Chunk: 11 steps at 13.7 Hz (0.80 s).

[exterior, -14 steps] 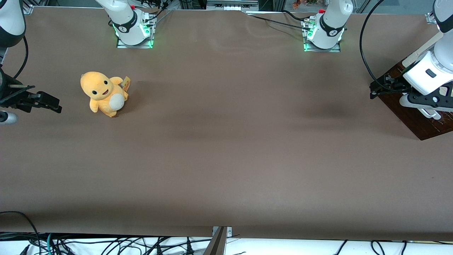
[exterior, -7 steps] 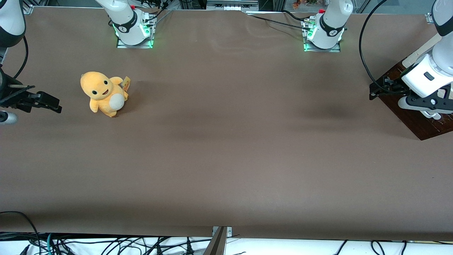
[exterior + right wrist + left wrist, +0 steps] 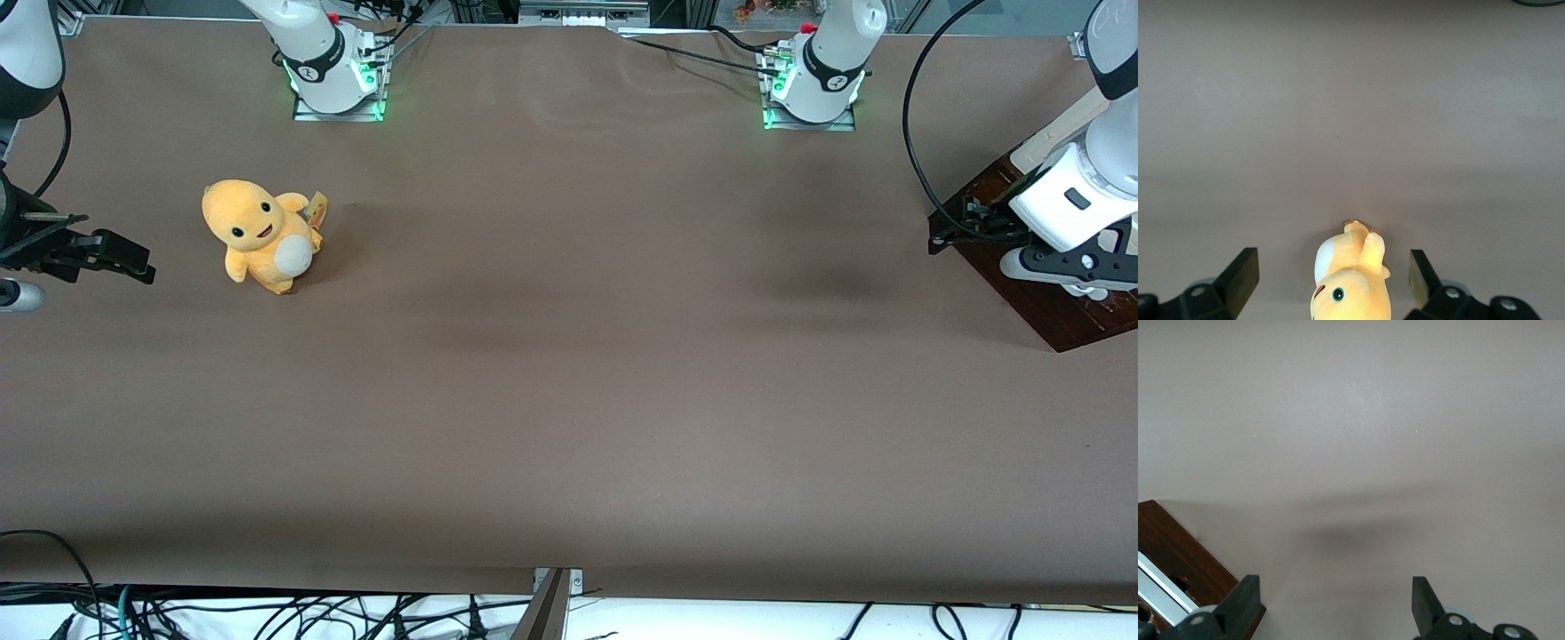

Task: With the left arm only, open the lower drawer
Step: 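Move the open left gripper down to the lower drawer's white handle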

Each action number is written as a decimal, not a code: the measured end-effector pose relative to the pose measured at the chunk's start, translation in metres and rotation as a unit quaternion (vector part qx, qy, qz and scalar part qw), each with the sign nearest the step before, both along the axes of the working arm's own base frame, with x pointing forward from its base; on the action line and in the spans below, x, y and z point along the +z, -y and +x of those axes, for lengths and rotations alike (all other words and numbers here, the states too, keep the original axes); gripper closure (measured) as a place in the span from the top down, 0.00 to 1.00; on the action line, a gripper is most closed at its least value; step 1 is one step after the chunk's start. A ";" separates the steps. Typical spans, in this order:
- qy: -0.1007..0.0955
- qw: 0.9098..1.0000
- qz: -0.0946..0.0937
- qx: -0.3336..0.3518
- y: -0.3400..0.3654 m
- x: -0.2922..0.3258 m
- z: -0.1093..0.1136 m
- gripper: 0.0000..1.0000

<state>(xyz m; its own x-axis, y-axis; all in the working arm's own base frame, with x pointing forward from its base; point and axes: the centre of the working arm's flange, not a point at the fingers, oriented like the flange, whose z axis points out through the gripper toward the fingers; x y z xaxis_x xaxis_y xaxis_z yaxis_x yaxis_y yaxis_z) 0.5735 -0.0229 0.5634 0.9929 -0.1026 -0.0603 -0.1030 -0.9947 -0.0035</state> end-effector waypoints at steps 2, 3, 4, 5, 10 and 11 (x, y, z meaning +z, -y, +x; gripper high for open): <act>-0.007 1.000 0.001 0.004 -0.004 -0.009 0.005 1.00; -0.011 1.000 0.001 0.006 -0.007 -0.014 0.009 1.00; -0.016 1.000 0.001 0.008 -0.009 -0.021 0.012 1.00; -0.021 1.000 0.002 0.009 -0.010 -0.027 0.015 1.00; -0.027 0.999 0.028 0.005 -0.015 -0.035 0.021 1.00; -0.026 0.998 0.050 0.001 -0.018 -0.033 0.021 1.00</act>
